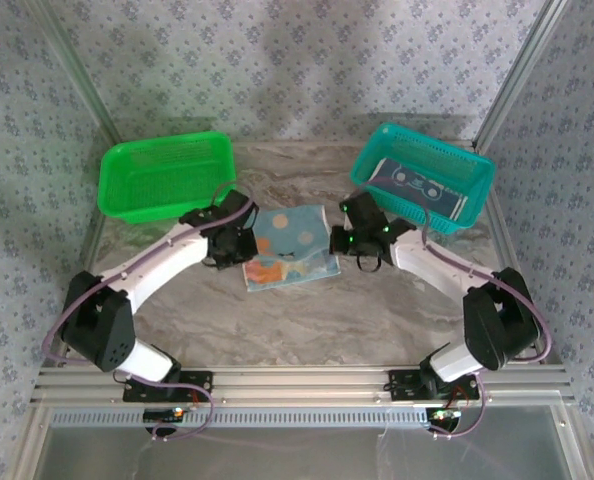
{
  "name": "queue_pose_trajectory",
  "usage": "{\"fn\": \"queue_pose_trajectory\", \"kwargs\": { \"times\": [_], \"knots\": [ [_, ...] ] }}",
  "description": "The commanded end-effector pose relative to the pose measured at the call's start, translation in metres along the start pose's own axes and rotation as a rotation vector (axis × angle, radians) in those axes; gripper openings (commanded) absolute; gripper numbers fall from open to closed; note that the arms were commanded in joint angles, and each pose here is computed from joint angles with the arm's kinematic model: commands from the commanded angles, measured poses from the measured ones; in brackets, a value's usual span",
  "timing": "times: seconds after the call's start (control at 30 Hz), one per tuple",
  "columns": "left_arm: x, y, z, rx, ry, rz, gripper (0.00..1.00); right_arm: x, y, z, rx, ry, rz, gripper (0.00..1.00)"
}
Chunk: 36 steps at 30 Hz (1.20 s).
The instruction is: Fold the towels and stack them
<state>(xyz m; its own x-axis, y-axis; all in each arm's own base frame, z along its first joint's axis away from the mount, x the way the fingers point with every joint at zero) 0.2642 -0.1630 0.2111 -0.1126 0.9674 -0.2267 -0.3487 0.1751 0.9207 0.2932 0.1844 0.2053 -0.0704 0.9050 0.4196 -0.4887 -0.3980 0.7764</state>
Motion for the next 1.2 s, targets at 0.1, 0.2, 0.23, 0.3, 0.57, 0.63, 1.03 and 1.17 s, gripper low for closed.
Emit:
{"fn": "queue_pose_trajectory", "kwargs": {
  "times": [0.1, 0.2, 0.23, 0.3, 0.57, 0.63, 1.03, 1.17],
  "knots": [
    [-0.011, 0.014, 0.063, -0.061, -0.04, -0.024, 0.0, 0.016, -0.011, 0.074, -0.095, 0.033, 0.024, 0.0],
    [-0.018, 0.012, 0.095, -0.094, -0.047, -0.036, 0.0, 0.023, -0.026, 0.107, -0.134, 0.033, 0.043, 0.0],
    [-0.021, 0.012, 0.105, -0.104, -0.046, -0.04, 0.0, 0.025, -0.031, 0.118, -0.148, 0.032, 0.052, 0.0],
    [-0.024, 0.012, 0.123, -0.128, -0.048, -0.043, 0.0, 0.029, -0.037, 0.14, -0.19, 0.029, 0.072, 0.0],
    [-0.028, 0.03, 0.19, -0.218, -0.04, -0.044, 0.0, 0.042, -0.05, 0.208, -0.299, 0.016, 0.143, 0.0],
    [-0.03, 0.035, 0.194, -0.231, -0.042, -0.044, 0.0, 0.043, -0.049, 0.214, -0.319, 0.015, 0.152, 0.0],
    [-0.018, 0.015, 0.137, -0.133, -0.002, -0.08, 0.0, 0.023, -0.047, 0.168, -0.241, 0.013, 0.154, 0.0],
    [-0.014, 0.012, 0.116, -0.102, -0.005, -0.075, 0.0, 0.018, -0.04, 0.15, -0.214, 0.014, 0.149, 0.0]
  ]
}}
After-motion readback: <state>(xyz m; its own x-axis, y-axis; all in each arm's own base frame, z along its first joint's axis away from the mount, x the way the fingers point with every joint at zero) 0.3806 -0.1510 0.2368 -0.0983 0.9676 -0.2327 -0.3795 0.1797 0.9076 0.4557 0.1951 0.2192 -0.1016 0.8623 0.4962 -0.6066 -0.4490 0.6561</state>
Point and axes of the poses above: each hand's point on the last joint's axis, 136 mm out from that joint toward the fingers, its own y axis back along the fingers, its own x axis along the line the jaws close on, z = x × y, the point moved 9 cm from there along y, back along the fingers, and after that the axes turned 6 degrees about -y, right-handed, at the moved point
